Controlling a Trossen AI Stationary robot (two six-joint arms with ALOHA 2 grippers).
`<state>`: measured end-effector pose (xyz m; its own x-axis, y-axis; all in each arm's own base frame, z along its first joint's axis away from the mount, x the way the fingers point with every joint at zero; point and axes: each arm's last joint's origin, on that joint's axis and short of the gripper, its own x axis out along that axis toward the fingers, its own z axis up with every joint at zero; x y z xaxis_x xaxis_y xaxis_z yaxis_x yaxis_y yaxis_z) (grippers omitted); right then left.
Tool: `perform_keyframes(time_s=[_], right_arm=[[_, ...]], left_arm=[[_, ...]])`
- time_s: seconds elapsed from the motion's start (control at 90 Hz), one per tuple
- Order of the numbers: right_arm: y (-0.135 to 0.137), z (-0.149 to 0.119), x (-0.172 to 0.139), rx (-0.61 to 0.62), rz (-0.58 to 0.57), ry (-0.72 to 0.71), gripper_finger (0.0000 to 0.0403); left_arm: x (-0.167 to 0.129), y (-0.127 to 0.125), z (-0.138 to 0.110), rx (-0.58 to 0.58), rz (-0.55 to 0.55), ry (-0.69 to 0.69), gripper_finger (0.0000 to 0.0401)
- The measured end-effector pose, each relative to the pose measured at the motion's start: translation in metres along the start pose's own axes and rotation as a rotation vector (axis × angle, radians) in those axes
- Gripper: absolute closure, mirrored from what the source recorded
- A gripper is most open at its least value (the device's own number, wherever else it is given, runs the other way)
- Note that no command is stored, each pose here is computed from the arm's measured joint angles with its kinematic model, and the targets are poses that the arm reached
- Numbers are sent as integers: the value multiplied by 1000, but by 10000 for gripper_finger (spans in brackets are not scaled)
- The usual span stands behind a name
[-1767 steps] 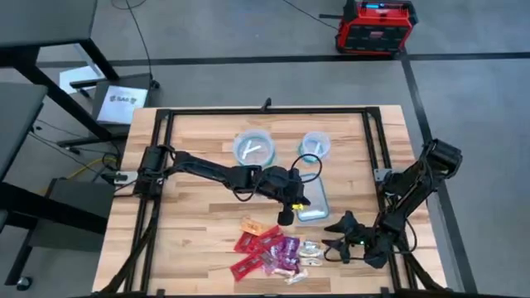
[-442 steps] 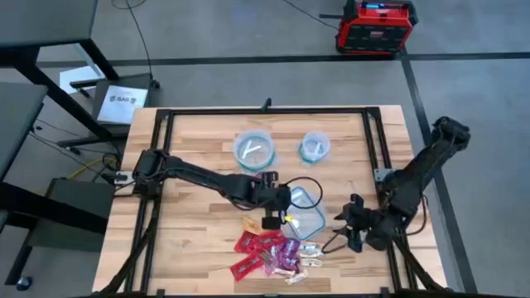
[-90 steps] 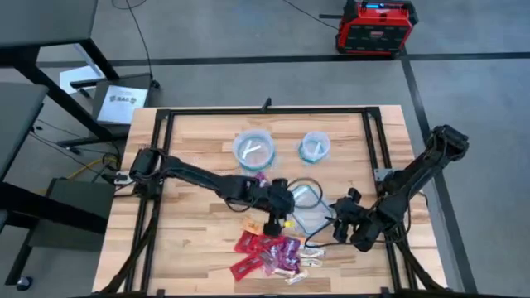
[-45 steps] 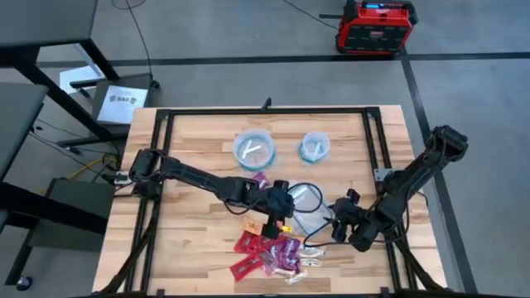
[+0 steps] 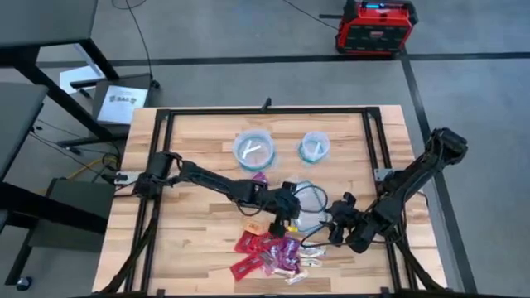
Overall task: Sort candy
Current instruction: Open the rectangular transparent bin
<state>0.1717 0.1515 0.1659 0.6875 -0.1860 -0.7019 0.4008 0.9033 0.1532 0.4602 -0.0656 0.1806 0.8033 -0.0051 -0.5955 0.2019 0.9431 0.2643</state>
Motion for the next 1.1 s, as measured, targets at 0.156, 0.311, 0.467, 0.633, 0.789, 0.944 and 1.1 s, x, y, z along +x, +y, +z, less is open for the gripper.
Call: perform_keyframes(time_s=[0.156,0.311,0.467,0.633,0.789,0.944,1.1], right_arm=[[8,1,-17,-54,70,25,207],[24,-14,-38,-37,221,89,207],[42,-42,-30,42,218,-142,200],[54,-62,9,135,112,-368,175],[57,-74,46,242,78,-411,164],[54,-84,61,296,62,-407,164],[48,-85,65,279,16,-428,164]], left_arm=[[-10,10,6,-10,25,-13,401],[-35,11,27,-28,25,-90,401],[-40,9,31,-42,13,-108,401],[-39,18,29,-51,-30,-119,401],[-38,28,27,-60,-87,-140,401],[-24,35,15,-51,-135,-128,401],[-9,39,5,-48,-168,-149,401]])
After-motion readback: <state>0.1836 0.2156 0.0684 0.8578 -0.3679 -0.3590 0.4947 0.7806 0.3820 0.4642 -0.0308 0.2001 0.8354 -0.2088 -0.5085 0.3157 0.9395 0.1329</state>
